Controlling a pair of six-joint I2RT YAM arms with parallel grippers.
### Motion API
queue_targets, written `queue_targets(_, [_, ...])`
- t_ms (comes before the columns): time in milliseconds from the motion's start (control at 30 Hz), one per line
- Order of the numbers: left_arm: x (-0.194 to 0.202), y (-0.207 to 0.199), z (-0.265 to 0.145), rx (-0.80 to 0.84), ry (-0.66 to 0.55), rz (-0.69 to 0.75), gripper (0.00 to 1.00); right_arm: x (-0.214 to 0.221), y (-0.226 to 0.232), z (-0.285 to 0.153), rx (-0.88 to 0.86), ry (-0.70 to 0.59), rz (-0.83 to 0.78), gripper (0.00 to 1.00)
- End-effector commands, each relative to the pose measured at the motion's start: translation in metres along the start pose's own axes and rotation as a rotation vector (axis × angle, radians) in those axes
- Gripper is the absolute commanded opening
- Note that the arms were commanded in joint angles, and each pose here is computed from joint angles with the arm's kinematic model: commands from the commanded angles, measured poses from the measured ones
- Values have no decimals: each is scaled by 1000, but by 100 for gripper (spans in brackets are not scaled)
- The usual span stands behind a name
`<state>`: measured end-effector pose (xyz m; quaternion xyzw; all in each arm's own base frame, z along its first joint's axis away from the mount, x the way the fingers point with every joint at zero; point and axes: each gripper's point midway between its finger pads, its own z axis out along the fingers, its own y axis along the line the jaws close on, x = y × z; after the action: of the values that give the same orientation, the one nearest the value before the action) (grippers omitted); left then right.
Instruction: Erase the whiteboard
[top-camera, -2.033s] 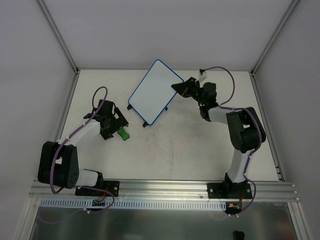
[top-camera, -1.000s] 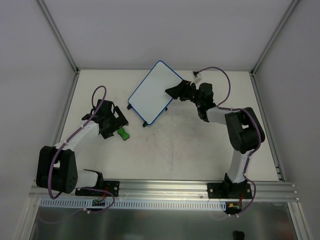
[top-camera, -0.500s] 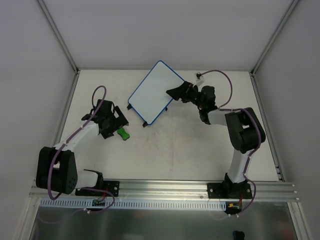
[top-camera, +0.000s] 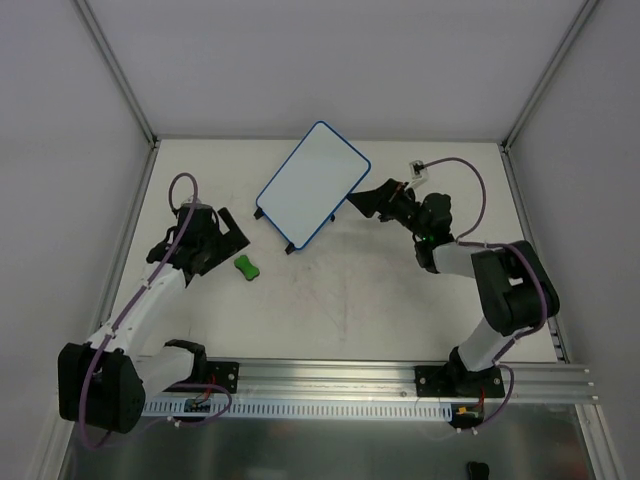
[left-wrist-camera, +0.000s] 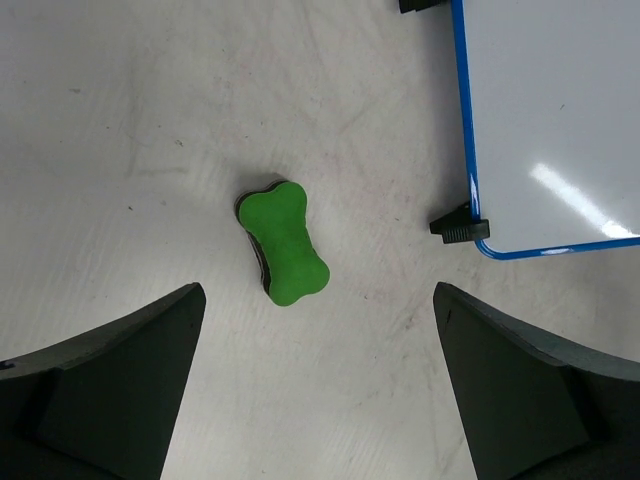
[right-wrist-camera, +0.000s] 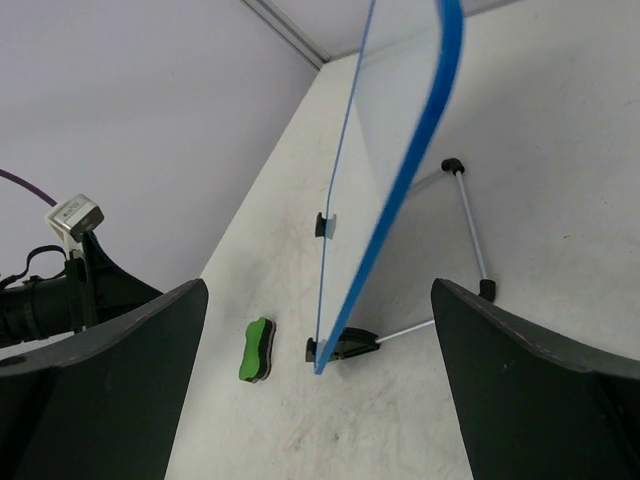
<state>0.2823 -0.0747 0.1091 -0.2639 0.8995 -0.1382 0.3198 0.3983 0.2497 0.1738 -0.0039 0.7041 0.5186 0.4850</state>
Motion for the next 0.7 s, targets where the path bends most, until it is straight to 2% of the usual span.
queue_targets(0, [-11,11,-12,-19,-89,18,99,-37,50,-20,-107,-125,-132,99])
queue_targets(67, [-17,10,-22,5,-135,23,99,-42,66,-34,-107,-134,-156,99])
queue_targets(167, [-21,8,-32,42,-181,43,99,-26,60,-50,-38,-94,-139,99])
queue_targets(200, [-22,7,-35,53,-194,45,99,-31,70,-58,-38,-112,-169,99])
queue_targets(267, [-19,14,-37,52,-218,41,99,-1,56,-72,57,-22,-151,99])
queue_targets(300, [-17,16,-37,54,-222,24,99,-4,66,-82,62,-37,-182,99])
queue_targets(367, [-8,16,-37,100,-229,19,99,23,52,-98,146,27,-209,99])
queue_targets(433, [-4,20,-34,116,-243,29,99,23,56,-114,177,20,-248,99])
queue_targets(467, [-4,20,-38,131,-261,39,99,37,46,-124,216,62,-234,99])
queue_targets(533, [-2,26,-37,124,-276,69,99,35,55,-140,206,45,-266,99])
queue_targets(600, [-2,29,-39,125,-297,95,99,51,41,-157,259,75,-250,99])
queue_targets(667, [3,34,-36,121,-294,105,99,55,45,-167,231,40,-246,99])
